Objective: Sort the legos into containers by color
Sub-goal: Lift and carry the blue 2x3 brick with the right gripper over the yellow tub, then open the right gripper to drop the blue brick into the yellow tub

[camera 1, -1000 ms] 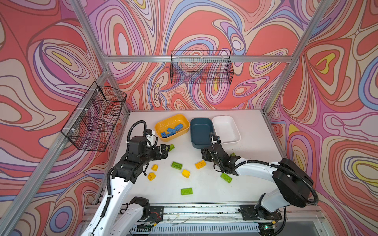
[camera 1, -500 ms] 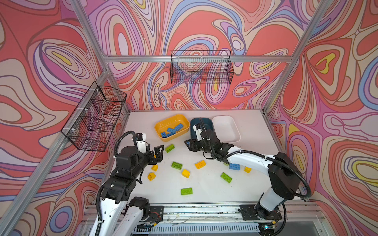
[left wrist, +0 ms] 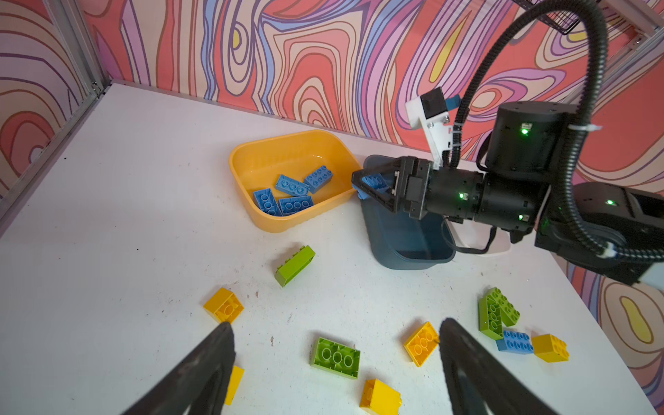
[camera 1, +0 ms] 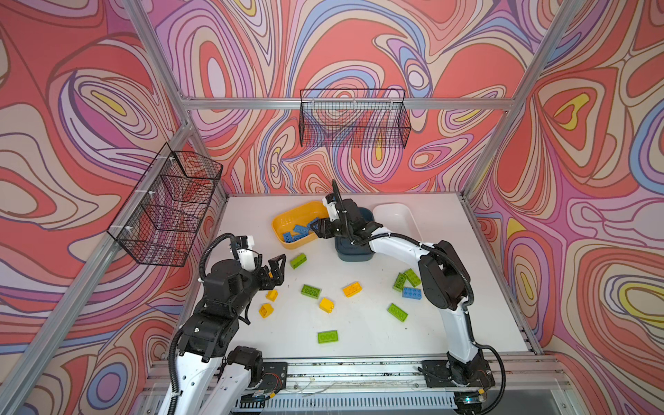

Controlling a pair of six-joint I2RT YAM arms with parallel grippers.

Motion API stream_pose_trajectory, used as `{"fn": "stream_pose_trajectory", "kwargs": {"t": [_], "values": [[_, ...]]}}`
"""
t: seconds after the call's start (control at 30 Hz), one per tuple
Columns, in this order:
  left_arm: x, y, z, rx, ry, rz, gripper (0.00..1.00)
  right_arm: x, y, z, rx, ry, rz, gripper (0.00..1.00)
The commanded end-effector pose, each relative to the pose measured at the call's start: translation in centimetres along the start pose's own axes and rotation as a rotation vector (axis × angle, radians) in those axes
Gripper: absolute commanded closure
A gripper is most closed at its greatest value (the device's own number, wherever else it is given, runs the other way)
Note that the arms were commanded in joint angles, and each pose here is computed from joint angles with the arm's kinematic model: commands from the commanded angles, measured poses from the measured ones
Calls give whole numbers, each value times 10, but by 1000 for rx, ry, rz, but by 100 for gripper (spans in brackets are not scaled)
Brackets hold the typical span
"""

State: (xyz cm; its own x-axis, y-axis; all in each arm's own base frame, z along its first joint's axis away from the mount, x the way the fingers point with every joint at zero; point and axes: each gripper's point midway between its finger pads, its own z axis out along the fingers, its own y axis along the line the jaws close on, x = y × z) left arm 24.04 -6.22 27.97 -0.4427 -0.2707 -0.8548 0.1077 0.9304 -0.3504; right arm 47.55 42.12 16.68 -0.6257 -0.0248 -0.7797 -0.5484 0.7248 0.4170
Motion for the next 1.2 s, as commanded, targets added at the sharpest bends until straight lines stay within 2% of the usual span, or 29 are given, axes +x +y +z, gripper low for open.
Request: {"fn": "stream_pose_trajectory", "kwargs": {"t": [0.0,0.2,0.4,0.5,0.6,0.83,1.0,1.17], "values": [[-1,-3,3,17,-1,4,12,-5,1,16,-20,22,-44,41],[-1,-8,3,41,6,7,12,-11,-18,49,-6,20,-44,41],[0,-11,3,58,10,11,12,-17,-25,60,10,0,-57,39],[1,-12,4,64,16,10,12,-20,-30,60,14,-10,-49,38],[2,-12,5,65,17,12,12,-19,-33,61,21,-9,-40,30],[1,-13,5,69,16,18,11,-38,-30,46,51,-50,-62,15],[3,-13,6,73,26,21,12,-57,-21,27,54,-76,-66,14],[0,-20,4,112,9,22,12,-75,-4,-13,40,-123,-73,14]]}}
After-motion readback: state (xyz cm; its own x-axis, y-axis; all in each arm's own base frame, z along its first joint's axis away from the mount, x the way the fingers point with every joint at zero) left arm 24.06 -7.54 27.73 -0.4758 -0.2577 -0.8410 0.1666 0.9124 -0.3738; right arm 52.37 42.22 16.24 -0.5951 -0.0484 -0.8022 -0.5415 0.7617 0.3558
